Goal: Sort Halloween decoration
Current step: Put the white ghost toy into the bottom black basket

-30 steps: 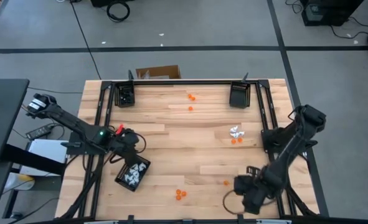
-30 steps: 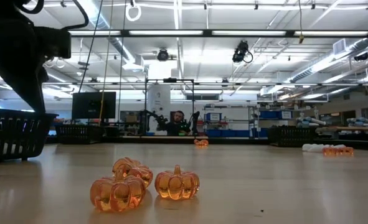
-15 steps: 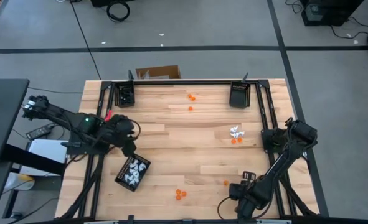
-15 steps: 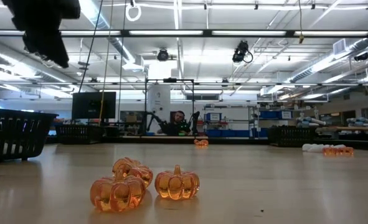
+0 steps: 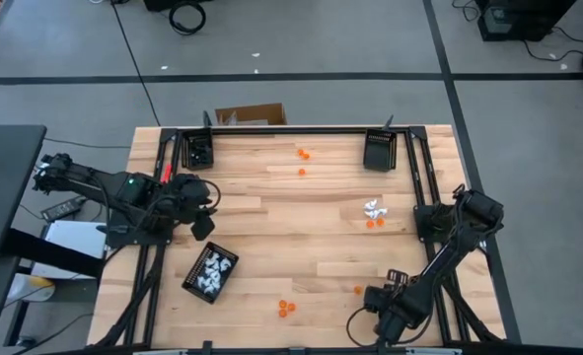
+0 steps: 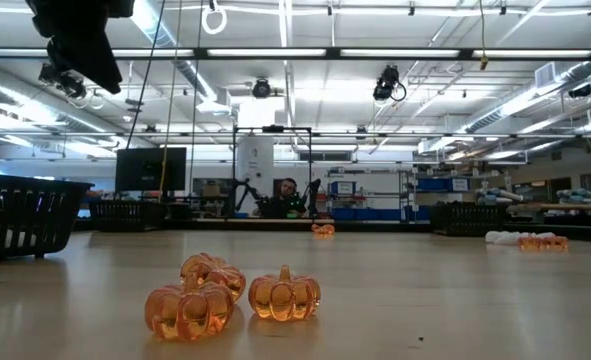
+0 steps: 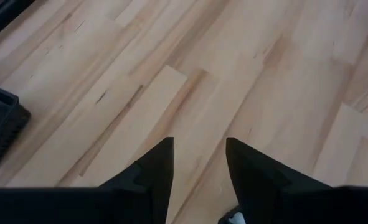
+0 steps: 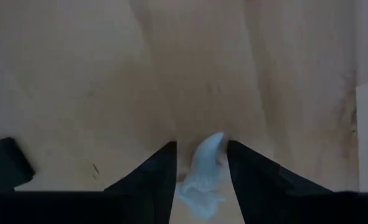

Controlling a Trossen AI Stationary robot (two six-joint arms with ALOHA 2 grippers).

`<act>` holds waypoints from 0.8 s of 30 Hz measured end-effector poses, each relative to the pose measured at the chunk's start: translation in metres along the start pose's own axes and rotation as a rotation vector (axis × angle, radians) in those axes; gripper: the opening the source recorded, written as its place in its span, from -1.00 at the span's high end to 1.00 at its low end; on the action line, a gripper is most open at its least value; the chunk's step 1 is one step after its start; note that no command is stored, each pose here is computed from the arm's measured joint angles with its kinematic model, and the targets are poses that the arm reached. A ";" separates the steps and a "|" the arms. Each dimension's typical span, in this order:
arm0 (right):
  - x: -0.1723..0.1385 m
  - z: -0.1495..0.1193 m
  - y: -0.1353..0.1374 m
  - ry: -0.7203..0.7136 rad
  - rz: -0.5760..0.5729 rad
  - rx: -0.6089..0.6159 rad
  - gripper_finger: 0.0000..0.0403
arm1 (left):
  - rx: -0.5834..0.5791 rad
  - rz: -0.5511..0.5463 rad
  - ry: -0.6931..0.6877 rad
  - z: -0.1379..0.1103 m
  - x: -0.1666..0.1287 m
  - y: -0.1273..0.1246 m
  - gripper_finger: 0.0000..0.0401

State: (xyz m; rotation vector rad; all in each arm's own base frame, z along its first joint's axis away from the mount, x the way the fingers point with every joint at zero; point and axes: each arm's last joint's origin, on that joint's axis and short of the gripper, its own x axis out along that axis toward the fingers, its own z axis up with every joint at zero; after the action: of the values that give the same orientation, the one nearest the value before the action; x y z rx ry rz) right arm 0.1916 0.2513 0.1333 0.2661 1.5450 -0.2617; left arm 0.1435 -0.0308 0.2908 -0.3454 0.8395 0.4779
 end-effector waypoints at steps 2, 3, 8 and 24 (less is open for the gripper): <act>-0.006 0.000 -0.002 -0.028 0.004 0.022 0.27 | -0.001 0.000 0.000 0.000 0.000 0.000 0.23; -0.010 0.000 -0.003 -0.047 0.014 0.029 0.27 | 0.000 0.000 0.000 0.000 0.000 0.000 0.23; -0.017 -0.005 -0.008 -0.072 0.010 0.024 0.28 | 0.012 0.008 -0.001 0.001 0.001 0.001 0.23; 0.004 -0.020 -0.013 -0.040 0.125 0.062 0.37 | 0.014 0.011 -0.001 0.002 0.001 0.001 0.23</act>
State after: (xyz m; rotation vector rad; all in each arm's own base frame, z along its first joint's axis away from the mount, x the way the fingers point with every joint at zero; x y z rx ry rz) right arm 0.1685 0.2458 0.1291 0.4026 1.4763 -0.2159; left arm 0.1445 -0.0285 0.2906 -0.3281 0.8437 0.4824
